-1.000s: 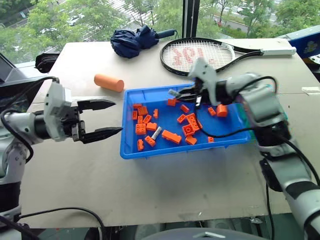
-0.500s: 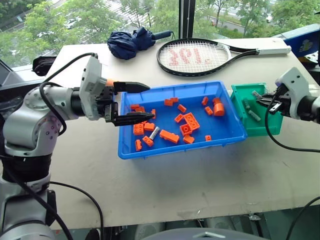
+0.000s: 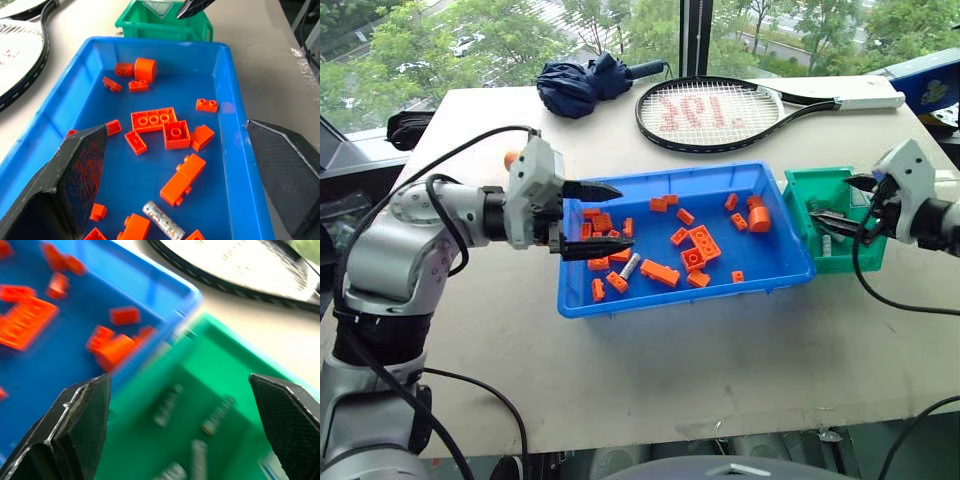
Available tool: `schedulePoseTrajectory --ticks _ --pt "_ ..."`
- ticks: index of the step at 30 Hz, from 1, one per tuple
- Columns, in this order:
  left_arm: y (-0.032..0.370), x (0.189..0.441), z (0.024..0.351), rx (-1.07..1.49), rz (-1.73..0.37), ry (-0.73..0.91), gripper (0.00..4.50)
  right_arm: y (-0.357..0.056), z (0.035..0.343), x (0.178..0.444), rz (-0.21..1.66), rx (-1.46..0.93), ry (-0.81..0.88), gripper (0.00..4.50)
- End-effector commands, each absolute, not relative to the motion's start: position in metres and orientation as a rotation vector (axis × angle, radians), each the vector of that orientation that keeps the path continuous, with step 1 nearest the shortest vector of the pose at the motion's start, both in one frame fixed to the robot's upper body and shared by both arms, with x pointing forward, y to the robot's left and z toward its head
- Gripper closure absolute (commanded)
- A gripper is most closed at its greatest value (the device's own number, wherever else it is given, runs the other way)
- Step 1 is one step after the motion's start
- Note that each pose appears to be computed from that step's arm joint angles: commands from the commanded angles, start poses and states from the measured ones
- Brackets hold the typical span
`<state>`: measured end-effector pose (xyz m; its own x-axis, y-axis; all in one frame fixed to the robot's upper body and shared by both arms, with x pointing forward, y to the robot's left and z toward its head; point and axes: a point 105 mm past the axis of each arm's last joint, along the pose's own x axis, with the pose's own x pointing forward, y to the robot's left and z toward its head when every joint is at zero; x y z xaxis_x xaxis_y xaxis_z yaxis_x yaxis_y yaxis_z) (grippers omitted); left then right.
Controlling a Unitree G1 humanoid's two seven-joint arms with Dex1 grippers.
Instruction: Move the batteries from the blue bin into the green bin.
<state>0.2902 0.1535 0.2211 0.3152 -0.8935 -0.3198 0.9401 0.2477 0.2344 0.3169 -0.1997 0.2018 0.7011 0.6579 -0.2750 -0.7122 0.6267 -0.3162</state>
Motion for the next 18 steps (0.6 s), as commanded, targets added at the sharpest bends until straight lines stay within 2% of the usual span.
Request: schedulePoseTrajectory --ticks 1,6,10,18 --pt "0.154 0.291 0.217 0.49 -1.25 0.184 0.0 -0.18 0.213 0.294 0.891 -0.429 0.045 0.02" --pt "0.139 0.299 0.192 0.514 -1.239 0.31 0.0 -0.172 0.207 0.278 0.921 -0.38 0.042 0.02" --pt "0.144 0.304 0.176 0.564 -1.229 0.408 0.0 -0.17 0.199 0.266 0.917 -0.361 0.063 0.02" --pt "0.137 0.342 0.167 0.708 -1.327 0.356 0.0 -0.17 0.184 0.241 0.901 -0.295 0.119 0.02"
